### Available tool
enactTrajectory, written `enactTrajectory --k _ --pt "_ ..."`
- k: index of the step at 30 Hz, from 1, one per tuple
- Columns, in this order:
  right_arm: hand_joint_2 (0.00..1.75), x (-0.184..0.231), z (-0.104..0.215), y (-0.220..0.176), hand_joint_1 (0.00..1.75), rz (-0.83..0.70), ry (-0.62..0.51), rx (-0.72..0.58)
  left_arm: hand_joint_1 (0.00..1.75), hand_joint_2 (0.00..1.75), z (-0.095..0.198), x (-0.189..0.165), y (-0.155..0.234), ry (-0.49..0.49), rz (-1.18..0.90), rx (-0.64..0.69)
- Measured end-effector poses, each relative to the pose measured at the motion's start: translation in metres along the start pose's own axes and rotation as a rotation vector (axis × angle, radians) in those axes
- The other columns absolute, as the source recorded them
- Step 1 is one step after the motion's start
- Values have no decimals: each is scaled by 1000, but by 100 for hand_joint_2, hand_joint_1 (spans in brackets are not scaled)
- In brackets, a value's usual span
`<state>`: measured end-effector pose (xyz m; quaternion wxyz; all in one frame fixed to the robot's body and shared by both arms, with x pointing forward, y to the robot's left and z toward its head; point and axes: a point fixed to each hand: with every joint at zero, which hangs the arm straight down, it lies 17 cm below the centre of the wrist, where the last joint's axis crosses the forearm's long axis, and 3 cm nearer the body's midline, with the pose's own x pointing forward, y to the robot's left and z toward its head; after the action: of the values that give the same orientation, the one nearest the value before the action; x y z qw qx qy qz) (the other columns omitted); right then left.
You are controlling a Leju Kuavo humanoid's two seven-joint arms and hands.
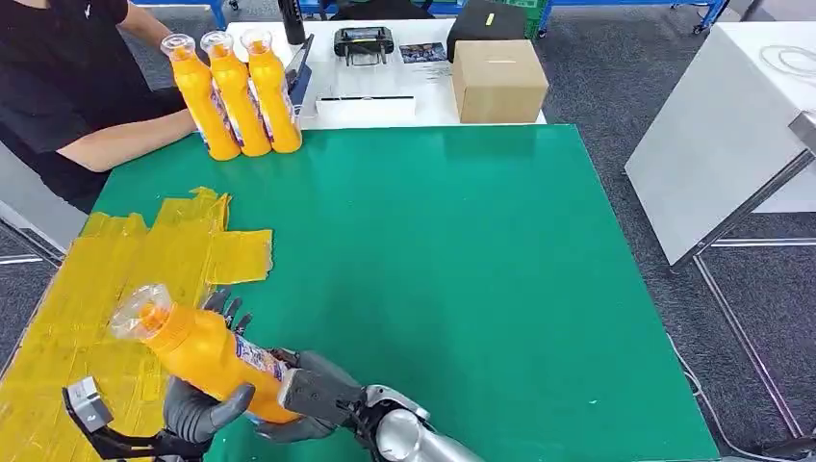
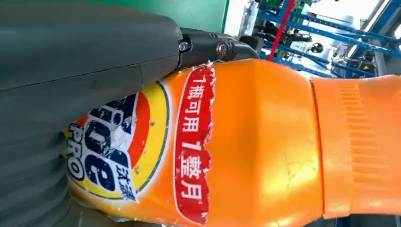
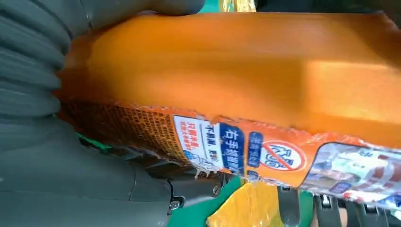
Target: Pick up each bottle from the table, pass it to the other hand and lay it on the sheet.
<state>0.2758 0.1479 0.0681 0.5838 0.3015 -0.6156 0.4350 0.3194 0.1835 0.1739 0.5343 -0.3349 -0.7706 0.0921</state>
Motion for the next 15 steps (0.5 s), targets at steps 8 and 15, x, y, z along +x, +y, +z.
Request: enactTrajectory --k 8,15 --pt "175 -1 -3 2 175 16 4 13 175 175 1 2 0 -6 5 -3" --pt "175 -2 -4 5 175 19 7 21 175 175 2 2 0 -8 4 -7"
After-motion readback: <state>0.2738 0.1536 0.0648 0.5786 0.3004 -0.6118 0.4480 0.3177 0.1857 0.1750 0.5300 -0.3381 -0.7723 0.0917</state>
